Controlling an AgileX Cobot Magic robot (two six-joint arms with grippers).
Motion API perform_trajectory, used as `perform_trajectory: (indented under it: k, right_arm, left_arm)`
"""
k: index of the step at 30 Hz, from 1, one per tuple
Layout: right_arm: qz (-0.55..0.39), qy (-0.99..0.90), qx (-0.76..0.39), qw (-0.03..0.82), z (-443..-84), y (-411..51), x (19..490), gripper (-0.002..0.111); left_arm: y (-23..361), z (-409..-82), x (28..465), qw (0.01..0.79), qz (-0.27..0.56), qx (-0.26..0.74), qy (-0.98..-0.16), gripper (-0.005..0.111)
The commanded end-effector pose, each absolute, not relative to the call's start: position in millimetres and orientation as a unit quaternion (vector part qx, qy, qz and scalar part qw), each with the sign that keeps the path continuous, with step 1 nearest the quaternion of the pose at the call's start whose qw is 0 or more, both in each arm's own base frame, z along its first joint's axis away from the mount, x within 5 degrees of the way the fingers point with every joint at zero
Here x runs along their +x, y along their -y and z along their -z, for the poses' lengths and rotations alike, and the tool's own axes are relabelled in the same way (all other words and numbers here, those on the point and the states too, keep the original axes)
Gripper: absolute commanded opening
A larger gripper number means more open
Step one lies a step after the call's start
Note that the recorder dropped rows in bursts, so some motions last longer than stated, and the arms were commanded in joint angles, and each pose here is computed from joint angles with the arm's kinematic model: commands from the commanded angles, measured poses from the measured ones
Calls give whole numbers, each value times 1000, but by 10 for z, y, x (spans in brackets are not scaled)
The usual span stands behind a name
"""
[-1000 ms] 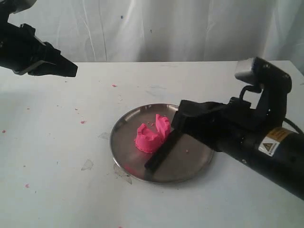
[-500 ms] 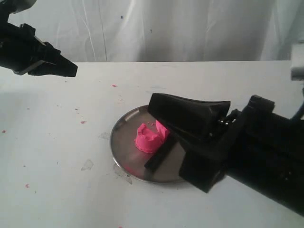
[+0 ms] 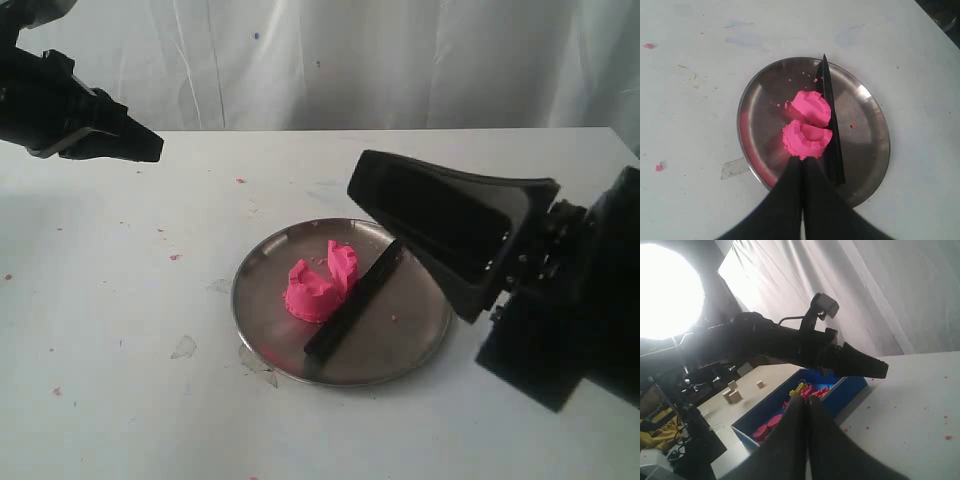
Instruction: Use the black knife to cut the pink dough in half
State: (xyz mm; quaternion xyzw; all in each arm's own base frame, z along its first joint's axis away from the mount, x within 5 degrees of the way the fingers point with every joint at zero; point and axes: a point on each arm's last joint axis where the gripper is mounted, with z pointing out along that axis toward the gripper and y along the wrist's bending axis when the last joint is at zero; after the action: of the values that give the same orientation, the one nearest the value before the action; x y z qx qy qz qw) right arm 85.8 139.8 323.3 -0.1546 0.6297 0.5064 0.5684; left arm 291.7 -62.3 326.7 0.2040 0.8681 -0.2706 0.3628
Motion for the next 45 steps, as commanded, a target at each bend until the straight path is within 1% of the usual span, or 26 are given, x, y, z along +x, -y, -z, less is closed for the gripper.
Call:
perform_trajectory:
  k: [1,6,12,18,21,23,26,30,36,40,42,45]
  right_arm:
    - [-485,-613,-182,597,-3258,-1363,835,0]
    - [-466,-627,-182,597,-3237,-1308,850,0]
    - [-429,-662,-144,598,-3129,-1191,974,0]
    - [-381,-747,-79,539,-2924,-998,1107,0]
    - [-361,-779,-59,509,-2879,-841,1039,0]
    - [-347,-789,-45,505,-2880,-718,966,0]
    - [-322,-792,-20,519,-2897,-552,868,0]
    - [-285,-778,-24,560,-2942,-415,746,0]
    - [-247,-767,-69,588,-2963,-388,712,0]
    - [-237,-758,-78,603,-2970,-383,724,0]
    - [-232,-750,-71,615,-2908,-379,766,0]
    - [-205,-744,-75,632,-2721,-350,791,0]
  left_arm:
    - [624,-3284,2887,364,278,201,-866,0]
    - [624,-3284,2887,364,278,201,-866,0]
    - [620,-3286,2895,367,275,199,-866,0]
    - [606,-3293,2917,378,267,192,-865,0]
    - [606,-3293,2917,378,267,192,-865,0]
    - [606,-3293,2917,378,267,192,-865,0]
    - [604,-3294,2920,379,266,191,-865,0]
    - [604,-3294,2920,379,266,191,-865,0]
    - [604,-3294,2920,379,266,191,-865,0]
    - [604,-3294,2920,379,266,191,-865,0]
    - [604,-3294,2920,379,266,191,-865,0]
    - [602,-3295,2923,381,265,190,-865,0]
